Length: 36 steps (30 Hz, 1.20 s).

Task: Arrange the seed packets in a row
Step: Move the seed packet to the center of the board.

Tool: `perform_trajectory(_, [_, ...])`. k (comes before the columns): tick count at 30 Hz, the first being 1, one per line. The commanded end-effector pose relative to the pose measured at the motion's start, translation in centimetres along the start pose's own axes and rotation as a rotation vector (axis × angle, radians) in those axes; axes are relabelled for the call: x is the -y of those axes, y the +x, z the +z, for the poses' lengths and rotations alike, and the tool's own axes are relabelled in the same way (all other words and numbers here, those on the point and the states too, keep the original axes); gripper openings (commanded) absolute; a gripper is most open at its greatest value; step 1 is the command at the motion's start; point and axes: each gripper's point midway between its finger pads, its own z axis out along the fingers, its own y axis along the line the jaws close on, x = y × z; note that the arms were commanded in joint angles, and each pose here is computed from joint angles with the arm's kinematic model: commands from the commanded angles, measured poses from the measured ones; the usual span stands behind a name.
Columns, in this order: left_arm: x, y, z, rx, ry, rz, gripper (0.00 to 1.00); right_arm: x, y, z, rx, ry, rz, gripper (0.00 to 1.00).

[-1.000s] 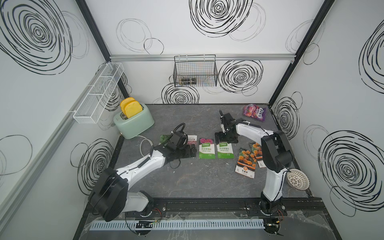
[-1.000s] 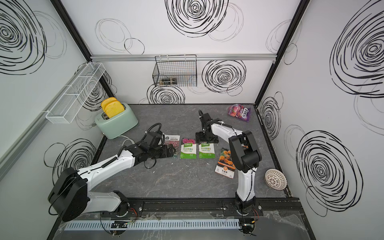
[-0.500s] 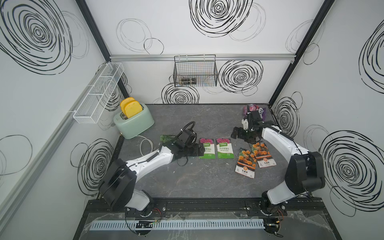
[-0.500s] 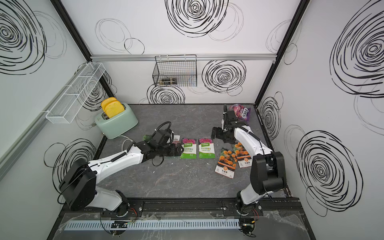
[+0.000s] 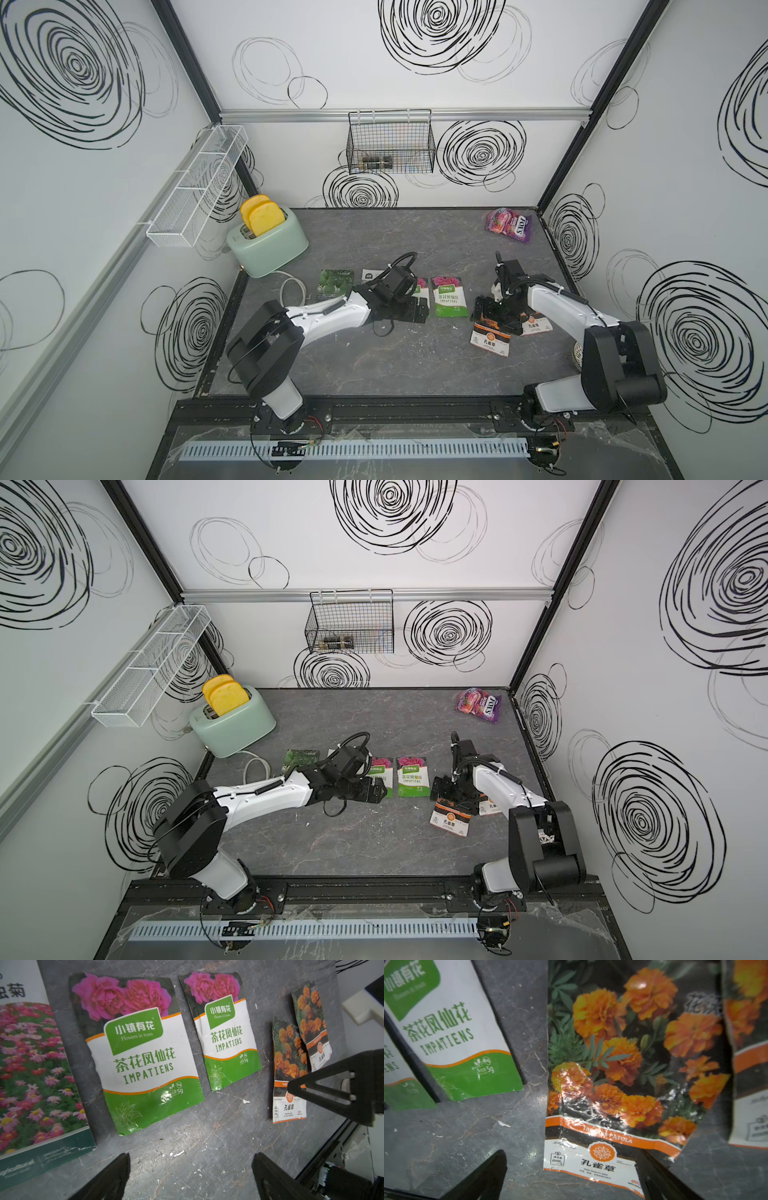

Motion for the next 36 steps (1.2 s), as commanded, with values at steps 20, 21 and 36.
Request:
perform_trajectory(20, [1.2,-1.6,0.0,0.012,0.064,0.060,0.96,0.1,-6.2,2.8,-0.066,0.080,-0.110,0.98])
perform_trajectory(21, [1.2,-1.6,0.0,0.010,0.064,0.062,0.96,0.1,-6.8,2.8,-0.065,0.086,-0.117,0.98])
perform_trajectory(36, [3.2,-2.6,0.1,0.020,0.086,0.123,0.96,-3.9,-15.6,-3.2,0.168,-0.010,-0.159,0.98])
